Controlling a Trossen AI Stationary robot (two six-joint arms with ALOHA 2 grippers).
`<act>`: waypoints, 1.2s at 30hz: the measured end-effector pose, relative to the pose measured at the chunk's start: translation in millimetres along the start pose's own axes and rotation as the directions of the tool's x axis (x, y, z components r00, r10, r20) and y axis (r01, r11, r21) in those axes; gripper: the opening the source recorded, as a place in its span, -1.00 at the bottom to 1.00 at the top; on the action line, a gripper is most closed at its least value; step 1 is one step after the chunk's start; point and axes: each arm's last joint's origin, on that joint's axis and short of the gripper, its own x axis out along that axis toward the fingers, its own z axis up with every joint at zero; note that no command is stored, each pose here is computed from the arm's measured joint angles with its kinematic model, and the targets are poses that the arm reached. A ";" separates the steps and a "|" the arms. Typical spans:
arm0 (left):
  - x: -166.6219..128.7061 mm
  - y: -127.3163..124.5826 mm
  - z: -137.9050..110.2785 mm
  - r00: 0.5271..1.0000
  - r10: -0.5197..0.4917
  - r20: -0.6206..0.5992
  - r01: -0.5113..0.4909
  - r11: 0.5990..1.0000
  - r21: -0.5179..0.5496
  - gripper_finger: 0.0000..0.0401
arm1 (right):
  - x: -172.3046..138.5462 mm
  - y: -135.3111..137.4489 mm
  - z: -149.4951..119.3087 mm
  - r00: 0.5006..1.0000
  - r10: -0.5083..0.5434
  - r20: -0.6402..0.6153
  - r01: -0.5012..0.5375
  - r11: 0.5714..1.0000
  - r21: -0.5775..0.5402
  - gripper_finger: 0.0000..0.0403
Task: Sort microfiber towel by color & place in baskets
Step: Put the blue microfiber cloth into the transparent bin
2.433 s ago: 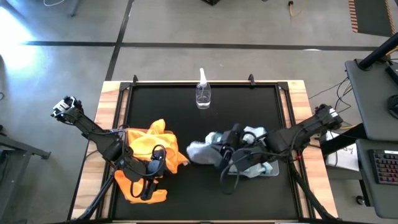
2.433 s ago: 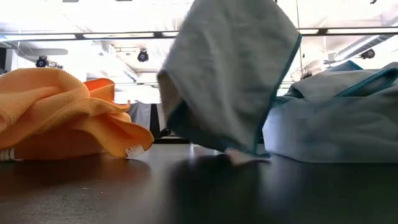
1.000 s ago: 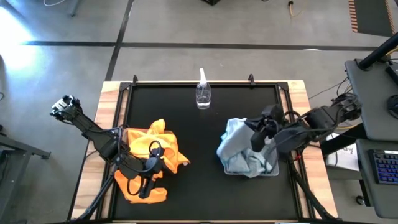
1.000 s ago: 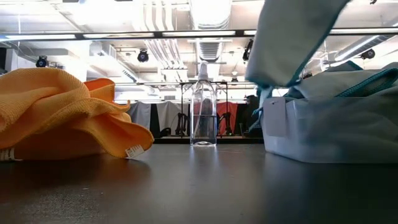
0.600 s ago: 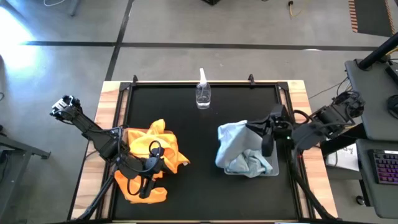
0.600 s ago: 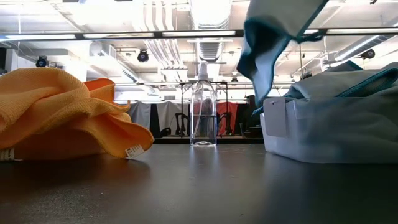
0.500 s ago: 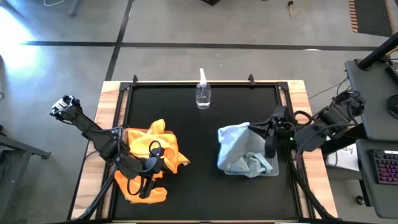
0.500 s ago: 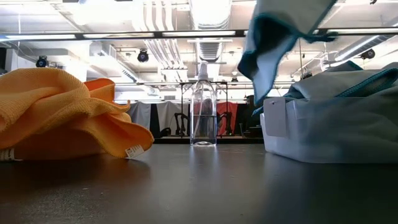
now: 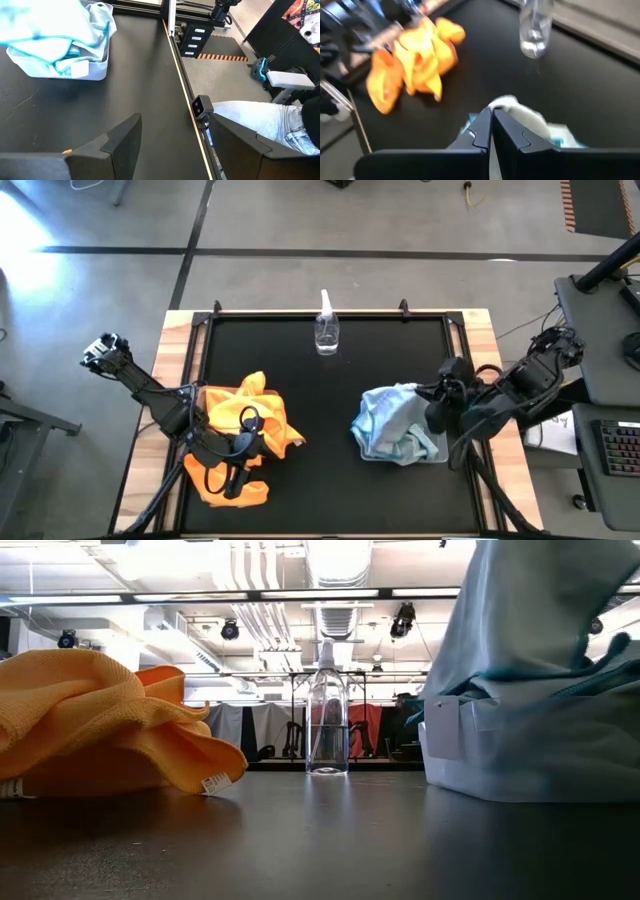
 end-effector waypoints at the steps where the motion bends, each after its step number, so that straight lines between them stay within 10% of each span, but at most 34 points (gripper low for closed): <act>1: 0.0 0.0 0.0 1.000 0.000 0.000 0.000 1.000 0.000 0.07 | 1.5 -0.1 -2.2 0.999 -0.013 -0.031 0.013 1.000 0.006 -0.96; 14: 0.0 0.0 0.0 1.000 0.000 0.000 0.000 1.000 0.000 0.07 | 31.1 23.5 -31.7 0.925 -0.136 -0.354 0.135 0.990 -0.028 -0.96; 36: 0.0 0.1 0.0 1.000 0.000 -0.001 0.000 1.000 0.001 0.07 | 45.5 35.0 -40.7 0.915 -0.191 -0.357 0.160 0.981 -0.114 -0.42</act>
